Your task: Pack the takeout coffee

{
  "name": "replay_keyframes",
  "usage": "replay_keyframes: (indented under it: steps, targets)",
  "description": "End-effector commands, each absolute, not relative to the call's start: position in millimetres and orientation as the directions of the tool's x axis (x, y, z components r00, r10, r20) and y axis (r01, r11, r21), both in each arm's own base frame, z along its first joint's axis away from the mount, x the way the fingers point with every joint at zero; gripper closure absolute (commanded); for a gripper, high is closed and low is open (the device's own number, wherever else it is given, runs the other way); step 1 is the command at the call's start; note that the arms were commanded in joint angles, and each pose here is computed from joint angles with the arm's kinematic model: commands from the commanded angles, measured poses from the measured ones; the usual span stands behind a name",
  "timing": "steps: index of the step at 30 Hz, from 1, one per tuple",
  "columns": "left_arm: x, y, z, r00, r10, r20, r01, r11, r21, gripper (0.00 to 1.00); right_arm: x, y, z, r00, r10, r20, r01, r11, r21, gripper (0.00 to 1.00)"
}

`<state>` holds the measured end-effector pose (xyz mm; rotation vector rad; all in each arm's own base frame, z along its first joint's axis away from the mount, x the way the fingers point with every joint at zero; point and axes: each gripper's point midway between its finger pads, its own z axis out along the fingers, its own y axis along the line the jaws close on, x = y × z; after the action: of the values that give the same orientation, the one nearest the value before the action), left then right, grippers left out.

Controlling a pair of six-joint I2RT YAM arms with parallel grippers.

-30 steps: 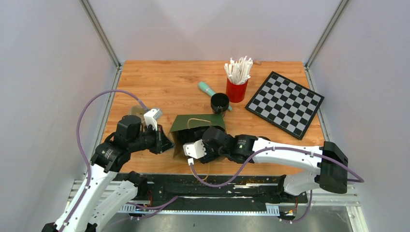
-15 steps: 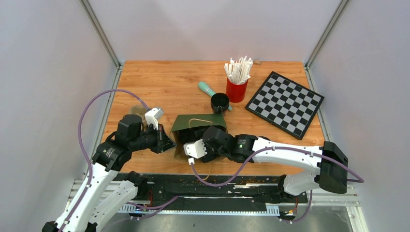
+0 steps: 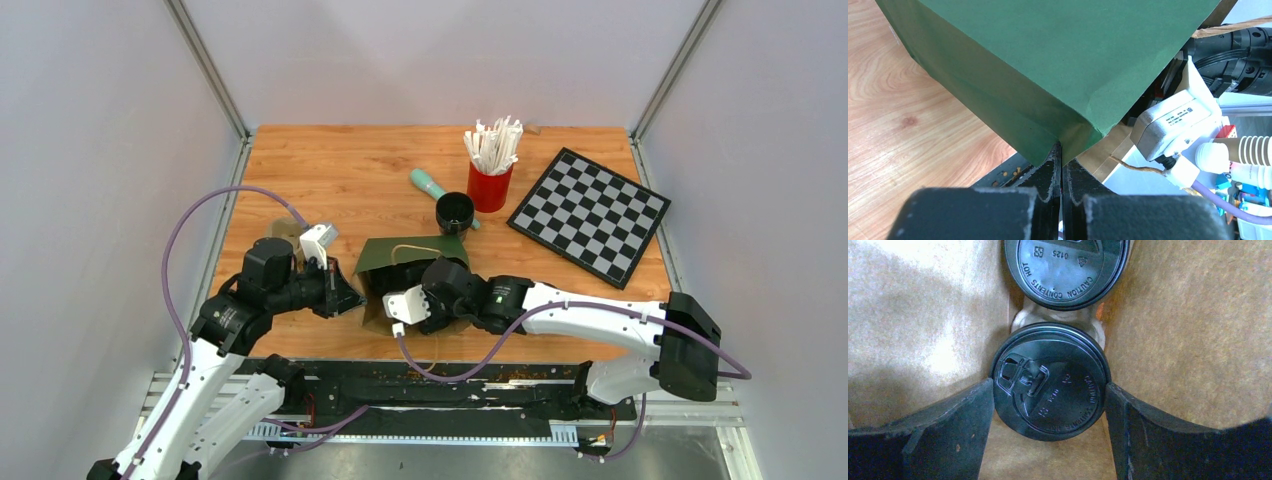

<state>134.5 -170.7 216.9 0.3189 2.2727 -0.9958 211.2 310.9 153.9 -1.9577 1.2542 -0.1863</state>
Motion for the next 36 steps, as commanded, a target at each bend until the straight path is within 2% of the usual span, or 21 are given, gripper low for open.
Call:
replay_keyframes:
  steps: [1, 36]
  targets:
    - [134.3, -176.2, 225.3, -0.756, -0.041, -0.654, 0.475, 0.652, -0.590, 1.00, 212.7, 314.2, 155.2, 0.519, -0.803, -0.293, -0.699, -0.201, -0.687, 0.31]
    - [132.4, -178.7, 221.3, -0.769, -0.045, -0.637, 0.467, 0.640, -0.609, 1.00, 227.9, 310.2, 133.9, 0.472, -0.835, -0.282, -0.710, -0.171, -0.683, 0.31]
